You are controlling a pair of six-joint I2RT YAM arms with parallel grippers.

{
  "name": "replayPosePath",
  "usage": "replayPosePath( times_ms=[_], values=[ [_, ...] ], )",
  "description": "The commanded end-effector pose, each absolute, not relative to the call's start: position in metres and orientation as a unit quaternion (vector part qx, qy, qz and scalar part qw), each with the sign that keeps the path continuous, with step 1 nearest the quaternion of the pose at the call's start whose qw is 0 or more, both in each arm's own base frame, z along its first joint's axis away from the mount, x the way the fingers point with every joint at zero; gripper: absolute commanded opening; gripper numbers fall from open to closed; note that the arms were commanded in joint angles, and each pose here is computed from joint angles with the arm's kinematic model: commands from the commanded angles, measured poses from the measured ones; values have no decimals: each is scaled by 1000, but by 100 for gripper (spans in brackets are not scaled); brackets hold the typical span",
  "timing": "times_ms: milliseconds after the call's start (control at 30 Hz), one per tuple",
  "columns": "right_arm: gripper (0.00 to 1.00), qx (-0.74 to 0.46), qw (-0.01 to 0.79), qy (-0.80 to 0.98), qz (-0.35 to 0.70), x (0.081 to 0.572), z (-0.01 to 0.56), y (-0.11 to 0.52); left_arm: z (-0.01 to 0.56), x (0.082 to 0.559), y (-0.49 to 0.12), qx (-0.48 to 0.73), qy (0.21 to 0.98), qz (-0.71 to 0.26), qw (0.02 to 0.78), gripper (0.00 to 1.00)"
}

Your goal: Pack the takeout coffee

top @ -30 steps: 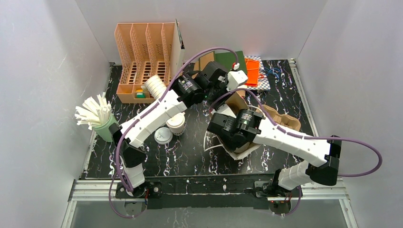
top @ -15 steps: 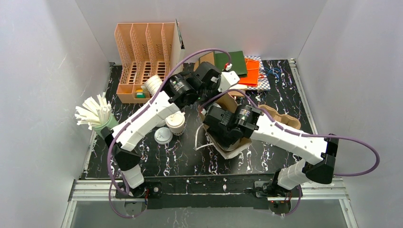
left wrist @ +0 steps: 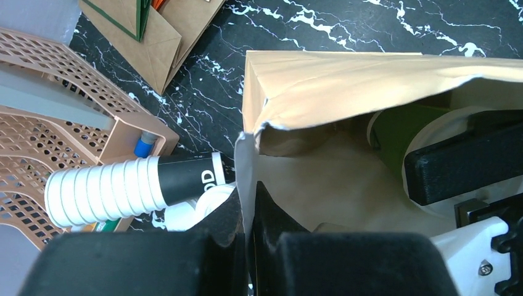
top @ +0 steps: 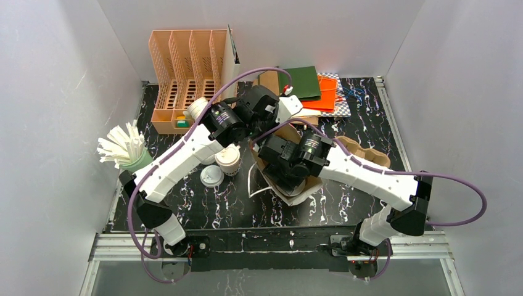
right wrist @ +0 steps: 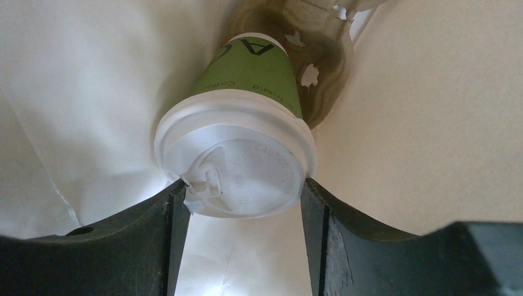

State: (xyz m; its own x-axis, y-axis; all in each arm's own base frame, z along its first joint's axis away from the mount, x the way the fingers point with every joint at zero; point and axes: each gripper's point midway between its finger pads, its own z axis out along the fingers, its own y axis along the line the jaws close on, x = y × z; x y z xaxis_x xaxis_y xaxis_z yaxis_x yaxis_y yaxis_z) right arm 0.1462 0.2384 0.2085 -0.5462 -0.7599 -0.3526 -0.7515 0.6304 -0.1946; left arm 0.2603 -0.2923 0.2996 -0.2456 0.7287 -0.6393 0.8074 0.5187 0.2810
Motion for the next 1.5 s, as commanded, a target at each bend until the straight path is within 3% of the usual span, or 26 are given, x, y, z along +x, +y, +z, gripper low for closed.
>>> replayPosePath(
  times_ms=[0,333,700,1100,1467],
  values=[
    [7,-296,330,896,17,207,246,267,291,175,-301,572,755,-136,289,0],
    [8,-290,378,875,87,205,293,279,285,177,-298,575,754,-113,297,0],
    [8,-266,411,869,66,211,313,252,261,171,-283,580,762,-96,272,0],
    [7,-258,471,839,88,244,383,259,208,163,-260,578,793,-48,185,0],
    [7,-240,489,834,93,255,398,253,165,169,-216,525,848,29,61,0]
  ],
)
